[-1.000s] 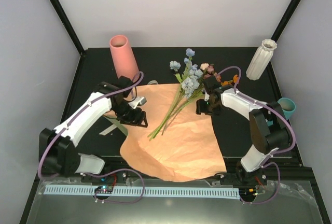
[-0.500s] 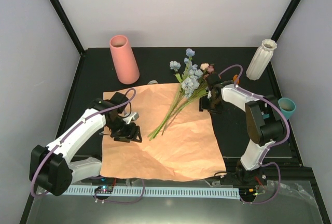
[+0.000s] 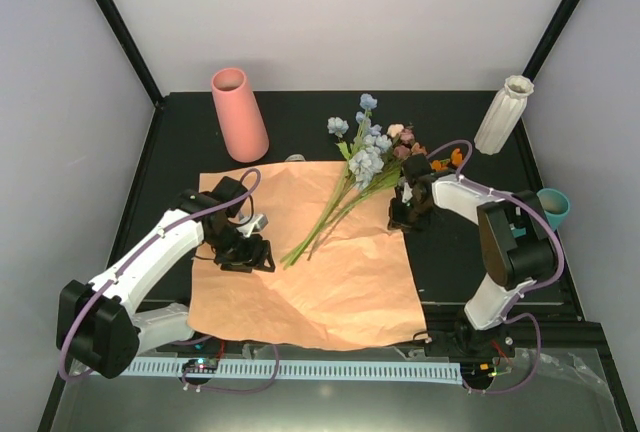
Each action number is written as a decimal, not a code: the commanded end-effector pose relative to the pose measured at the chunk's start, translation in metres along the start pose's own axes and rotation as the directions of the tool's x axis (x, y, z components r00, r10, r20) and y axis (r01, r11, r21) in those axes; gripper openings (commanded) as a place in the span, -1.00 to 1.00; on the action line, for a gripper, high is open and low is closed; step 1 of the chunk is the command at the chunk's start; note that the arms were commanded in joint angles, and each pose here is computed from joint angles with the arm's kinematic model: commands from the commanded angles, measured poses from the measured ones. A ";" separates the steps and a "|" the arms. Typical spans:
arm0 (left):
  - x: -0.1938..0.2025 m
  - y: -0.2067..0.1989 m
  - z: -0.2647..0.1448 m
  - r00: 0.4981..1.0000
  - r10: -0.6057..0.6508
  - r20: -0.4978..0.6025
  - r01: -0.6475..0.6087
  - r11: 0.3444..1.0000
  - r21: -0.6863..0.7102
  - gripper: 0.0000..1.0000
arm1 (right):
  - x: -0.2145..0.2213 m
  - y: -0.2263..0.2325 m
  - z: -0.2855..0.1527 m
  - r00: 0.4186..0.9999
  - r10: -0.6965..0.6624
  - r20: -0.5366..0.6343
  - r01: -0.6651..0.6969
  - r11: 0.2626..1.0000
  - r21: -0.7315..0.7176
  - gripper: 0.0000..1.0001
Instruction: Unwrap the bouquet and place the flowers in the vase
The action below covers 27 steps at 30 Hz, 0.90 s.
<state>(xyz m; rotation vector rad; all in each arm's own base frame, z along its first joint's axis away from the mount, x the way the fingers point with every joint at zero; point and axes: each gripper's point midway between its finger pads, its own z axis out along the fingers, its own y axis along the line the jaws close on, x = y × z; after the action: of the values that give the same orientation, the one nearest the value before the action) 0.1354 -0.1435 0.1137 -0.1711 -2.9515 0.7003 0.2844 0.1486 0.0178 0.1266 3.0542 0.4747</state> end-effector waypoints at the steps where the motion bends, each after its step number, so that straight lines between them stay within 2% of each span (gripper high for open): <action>1: -0.003 -0.002 -0.001 1.000 -0.005 0.011 0.005 1.000 0.001 0.32 | 0.001 -0.004 0.002 1.000 0.023 0.006 -0.022 0.999 -0.038 -0.48; 5: -0.005 -0.002 -0.001 1.000 0.000 0.020 0.000 1.000 -0.003 0.32 | -0.009 -0.004 0.002 0.999 0.028 0.029 -0.027 0.999 -0.046 -0.95; 12: -0.009 -0.001 0.001 0.999 0.001 0.035 -0.001 1.000 -0.002 0.29 | -0.053 0.000 -0.004 0.994 0.059 0.096 -0.056 0.998 -0.040 -0.97; 20: -0.025 -0.013 0.002 0.998 0.043 0.049 -0.045 0.998 0.038 0.27 | -0.125 -0.023 -0.014 0.960 0.195 0.200 -0.190 0.981 -0.042 -0.97; 27: -0.021 -0.032 0.022 0.986 0.161 -0.040 -0.158 0.985 0.074 0.27 | -0.166 -0.041 -0.032 0.928 0.239 0.284 -0.238 0.970 -0.037 -0.97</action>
<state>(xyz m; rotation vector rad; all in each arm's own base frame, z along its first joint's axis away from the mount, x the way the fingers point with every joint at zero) 0.1481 -0.1642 0.1016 -0.2599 -2.9099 0.7287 0.4246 0.1012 0.0301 0.4668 2.8323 0.4619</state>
